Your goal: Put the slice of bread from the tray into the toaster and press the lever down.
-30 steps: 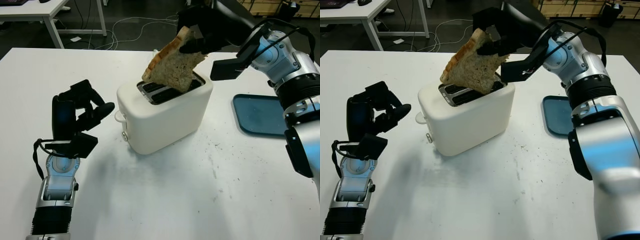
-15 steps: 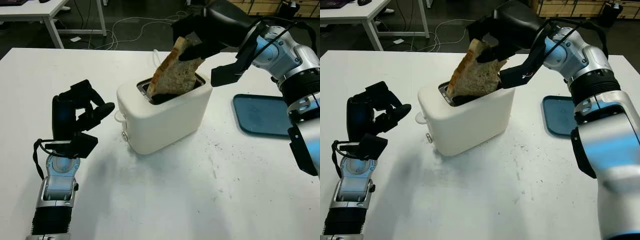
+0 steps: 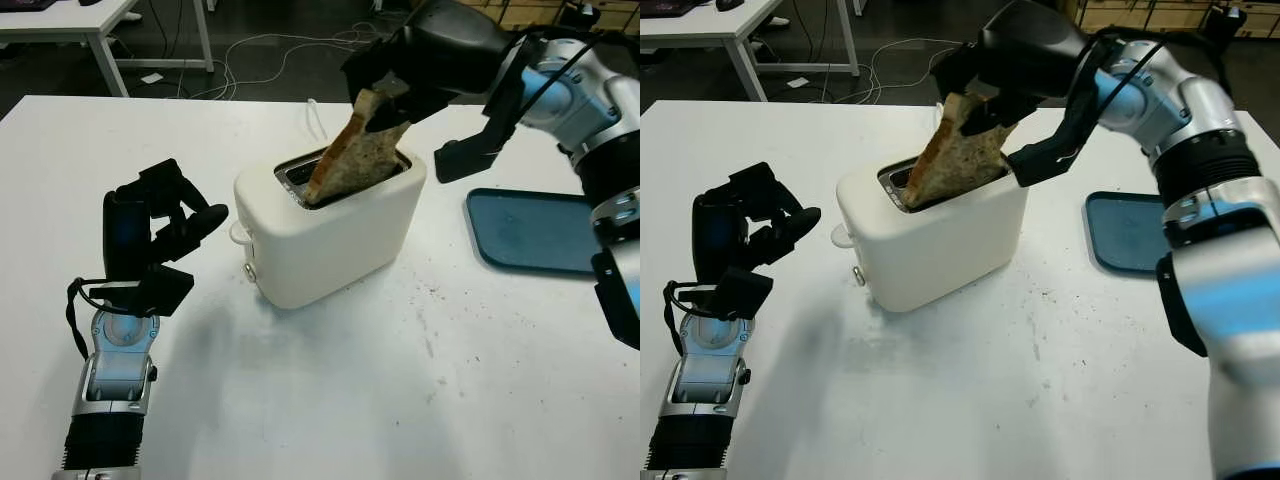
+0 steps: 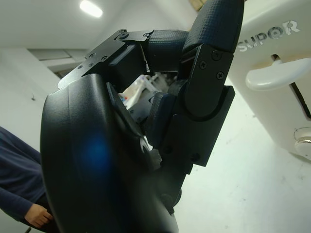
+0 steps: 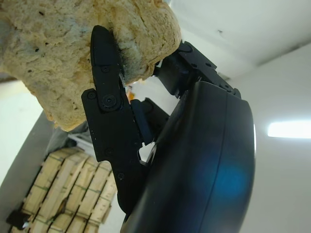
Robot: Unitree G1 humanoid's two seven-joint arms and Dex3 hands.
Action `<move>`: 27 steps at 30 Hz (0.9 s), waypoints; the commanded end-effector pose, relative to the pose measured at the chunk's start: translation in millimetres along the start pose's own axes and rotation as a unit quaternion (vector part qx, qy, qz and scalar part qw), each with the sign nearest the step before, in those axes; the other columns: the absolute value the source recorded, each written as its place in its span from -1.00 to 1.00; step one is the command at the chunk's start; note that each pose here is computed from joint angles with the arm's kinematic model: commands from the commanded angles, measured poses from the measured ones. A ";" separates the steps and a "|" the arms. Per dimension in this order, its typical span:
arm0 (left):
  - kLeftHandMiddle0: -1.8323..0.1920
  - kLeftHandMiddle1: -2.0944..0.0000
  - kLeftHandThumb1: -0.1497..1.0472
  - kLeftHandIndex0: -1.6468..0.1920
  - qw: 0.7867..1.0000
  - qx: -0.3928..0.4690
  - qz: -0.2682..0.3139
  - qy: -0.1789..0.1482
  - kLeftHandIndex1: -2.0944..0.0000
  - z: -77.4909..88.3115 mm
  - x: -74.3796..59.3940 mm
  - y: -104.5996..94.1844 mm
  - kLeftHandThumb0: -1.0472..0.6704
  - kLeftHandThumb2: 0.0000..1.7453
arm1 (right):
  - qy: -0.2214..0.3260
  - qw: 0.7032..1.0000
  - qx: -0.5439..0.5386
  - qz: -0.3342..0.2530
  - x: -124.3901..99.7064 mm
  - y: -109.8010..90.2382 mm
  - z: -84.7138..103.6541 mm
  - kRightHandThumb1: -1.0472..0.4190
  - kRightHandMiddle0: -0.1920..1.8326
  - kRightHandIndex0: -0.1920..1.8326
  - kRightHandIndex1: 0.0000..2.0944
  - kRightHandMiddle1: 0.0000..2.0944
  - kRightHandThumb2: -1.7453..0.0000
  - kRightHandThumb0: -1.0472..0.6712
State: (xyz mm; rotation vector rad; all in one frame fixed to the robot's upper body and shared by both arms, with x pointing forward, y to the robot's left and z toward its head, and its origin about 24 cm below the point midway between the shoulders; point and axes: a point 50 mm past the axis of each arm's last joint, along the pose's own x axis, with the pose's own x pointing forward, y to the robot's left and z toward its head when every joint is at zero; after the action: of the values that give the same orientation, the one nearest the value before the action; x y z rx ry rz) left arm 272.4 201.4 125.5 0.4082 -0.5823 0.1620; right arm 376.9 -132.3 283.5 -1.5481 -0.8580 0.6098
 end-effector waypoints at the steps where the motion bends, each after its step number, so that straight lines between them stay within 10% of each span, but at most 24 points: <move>1: -0.43 -0.66 0.79 -0.30 1.000 0.005 0.004 -0.004 -0.58 0.5 -1.7 1.2 -0.78 -0.83 | -0.003 1.000 -0.029 0.000 0.5 -13.6 0.6 -0.83 -0.02 0.23 0.67 0.67 0.63 -0.33; 27: -0.42 -0.67 0.79 -0.29 1.000 -0.005 0.001 -0.006 -0.58 0.9 -2.4 0.8 -0.77 -0.84 | -0.095 0.986 -0.119 0.064 16.5 -0.5 28.1 -0.83 0.06 0.33 0.67 0.67 0.66 -0.33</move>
State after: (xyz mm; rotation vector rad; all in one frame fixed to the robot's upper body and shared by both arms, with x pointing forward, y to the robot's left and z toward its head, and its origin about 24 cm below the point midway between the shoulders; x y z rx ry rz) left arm 272.0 201.4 125.7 0.4051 -0.5849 0.1637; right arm 367.4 -108.2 277.7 -1.7841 -0.9783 0.7591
